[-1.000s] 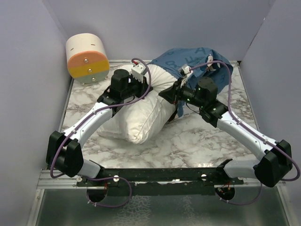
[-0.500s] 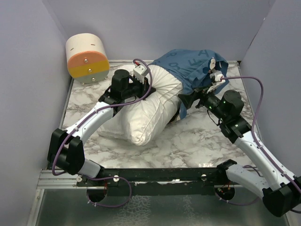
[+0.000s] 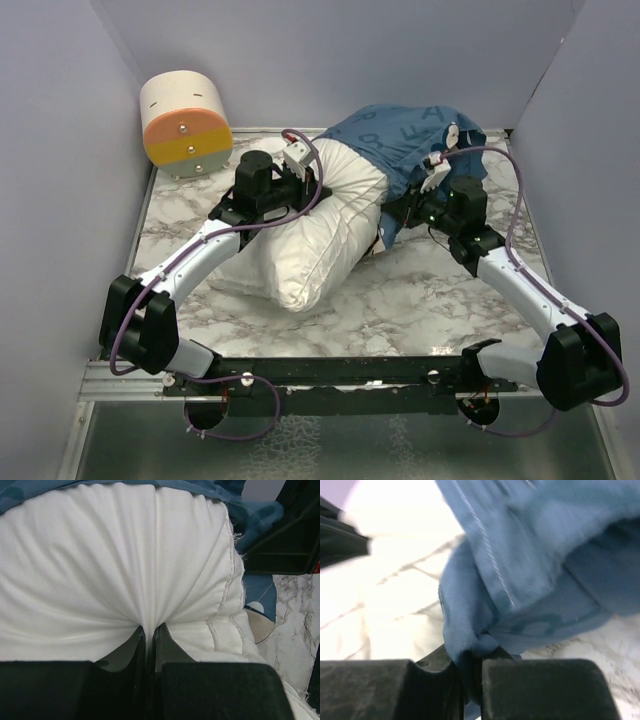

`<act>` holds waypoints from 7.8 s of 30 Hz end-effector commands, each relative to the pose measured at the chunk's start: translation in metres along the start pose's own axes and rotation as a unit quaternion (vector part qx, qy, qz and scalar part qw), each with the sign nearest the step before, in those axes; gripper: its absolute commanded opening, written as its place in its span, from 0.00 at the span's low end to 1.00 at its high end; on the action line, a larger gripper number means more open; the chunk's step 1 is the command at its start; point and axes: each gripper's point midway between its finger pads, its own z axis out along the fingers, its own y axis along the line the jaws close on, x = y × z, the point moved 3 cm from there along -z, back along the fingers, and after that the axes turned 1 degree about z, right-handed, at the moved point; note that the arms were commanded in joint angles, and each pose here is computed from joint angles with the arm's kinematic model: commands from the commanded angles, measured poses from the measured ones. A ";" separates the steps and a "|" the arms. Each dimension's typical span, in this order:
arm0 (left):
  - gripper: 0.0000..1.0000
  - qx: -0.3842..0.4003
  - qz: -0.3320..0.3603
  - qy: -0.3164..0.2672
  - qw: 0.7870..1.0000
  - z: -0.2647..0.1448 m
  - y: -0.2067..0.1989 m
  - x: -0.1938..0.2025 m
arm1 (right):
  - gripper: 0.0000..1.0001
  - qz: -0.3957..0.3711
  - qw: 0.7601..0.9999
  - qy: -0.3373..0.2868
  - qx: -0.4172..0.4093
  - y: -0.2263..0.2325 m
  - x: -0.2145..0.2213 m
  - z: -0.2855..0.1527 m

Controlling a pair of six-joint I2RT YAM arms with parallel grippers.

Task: Put the pillow into the pillowcase
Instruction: Stuff the pillow into the pillowcase.

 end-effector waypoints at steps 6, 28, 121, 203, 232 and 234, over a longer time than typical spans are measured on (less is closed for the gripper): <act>0.00 0.028 0.006 -0.011 1.000 0.008 -0.008 -0.029 | 0.01 -0.089 0.937 -0.100 -0.323 0.163 -0.144 -0.019; 0.00 0.015 -0.093 -0.035 0.995 0.036 0.008 -0.013 | 0.01 -0.040 0.917 0.059 -0.391 0.227 -0.040 0.051; 0.00 -0.066 -0.024 0.102 0.992 -0.059 0.049 0.066 | 0.76 -0.094 0.956 -0.008 -0.277 0.176 -0.090 0.072; 0.00 -0.090 -0.012 0.106 0.990 -0.068 0.051 0.064 | 1.00 -0.124 0.981 -0.017 -0.147 0.089 0.028 -0.026; 0.00 -0.088 -0.017 0.112 0.990 -0.066 0.051 0.066 | 1.00 -0.129 0.982 -0.011 -0.139 0.085 0.031 -0.025; 0.00 -0.088 -0.017 0.112 0.990 -0.067 0.051 0.066 | 1.00 -0.131 0.982 -0.011 -0.138 0.085 0.031 -0.025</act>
